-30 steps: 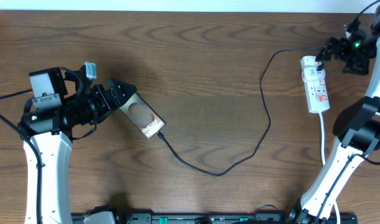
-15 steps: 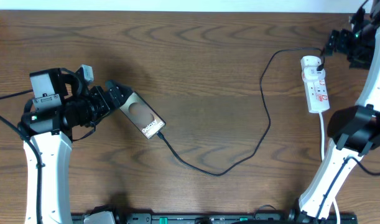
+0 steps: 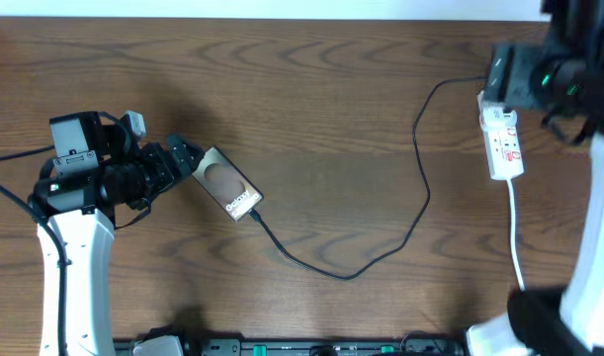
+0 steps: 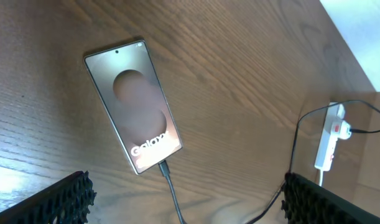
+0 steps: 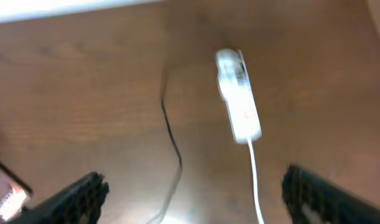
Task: Plug charger to phone and switch on socket
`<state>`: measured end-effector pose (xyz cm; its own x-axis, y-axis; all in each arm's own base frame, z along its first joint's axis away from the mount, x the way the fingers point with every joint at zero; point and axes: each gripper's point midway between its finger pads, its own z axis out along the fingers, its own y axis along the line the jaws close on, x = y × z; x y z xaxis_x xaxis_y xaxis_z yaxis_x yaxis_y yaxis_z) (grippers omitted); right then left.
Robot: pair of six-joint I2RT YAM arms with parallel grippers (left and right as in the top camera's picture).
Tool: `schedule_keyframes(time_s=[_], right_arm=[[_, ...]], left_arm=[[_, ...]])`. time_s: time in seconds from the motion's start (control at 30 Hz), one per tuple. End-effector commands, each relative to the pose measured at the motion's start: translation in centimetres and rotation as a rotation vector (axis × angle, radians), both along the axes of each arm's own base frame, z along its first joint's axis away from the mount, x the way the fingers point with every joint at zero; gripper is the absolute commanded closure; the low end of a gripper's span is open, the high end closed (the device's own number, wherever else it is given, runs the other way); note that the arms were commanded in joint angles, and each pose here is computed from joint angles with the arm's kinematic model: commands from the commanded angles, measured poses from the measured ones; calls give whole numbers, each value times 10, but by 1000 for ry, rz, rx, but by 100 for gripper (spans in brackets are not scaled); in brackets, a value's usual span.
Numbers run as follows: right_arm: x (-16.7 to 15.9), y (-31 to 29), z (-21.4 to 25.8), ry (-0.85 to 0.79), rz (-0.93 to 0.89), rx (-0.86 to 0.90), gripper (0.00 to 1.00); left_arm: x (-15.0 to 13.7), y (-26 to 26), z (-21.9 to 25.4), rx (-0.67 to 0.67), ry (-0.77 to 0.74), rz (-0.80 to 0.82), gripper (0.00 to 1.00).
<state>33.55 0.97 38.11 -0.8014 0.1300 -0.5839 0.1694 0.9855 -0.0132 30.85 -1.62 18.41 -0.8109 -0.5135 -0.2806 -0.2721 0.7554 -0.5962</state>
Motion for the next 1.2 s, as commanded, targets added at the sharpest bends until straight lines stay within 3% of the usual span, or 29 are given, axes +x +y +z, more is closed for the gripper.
schedule_keyframes(time_s=[0.0, 0.23, 0.5, 0.7, 0.87, 1.17], right_arm=[[-13, -8, -36, 87, -170, -134, 11], [-27, 23, -123, 219, -126, -151, 12], [-33, 87, -203, 252, 111, 23, 11], [-42, 88, -200, 212, 126, 63, 7], [-45, 86, -185, 161, 121, 76, 1], [-45, 86, -185, 161, 122, 77, 1]], left_arm=[[2, 2, 5, 30, -25, -22, 4], [-2, 14, -4, 102, 14, 7, 4], [-14, 16, -7, 266, 16, -74, 4], [-20, -24, 6, 344, -76, -258, 3], [-25, -31, 14, 453, -113, -281, 2], [-26, -32, 16, 459, -125, -286, 2]])
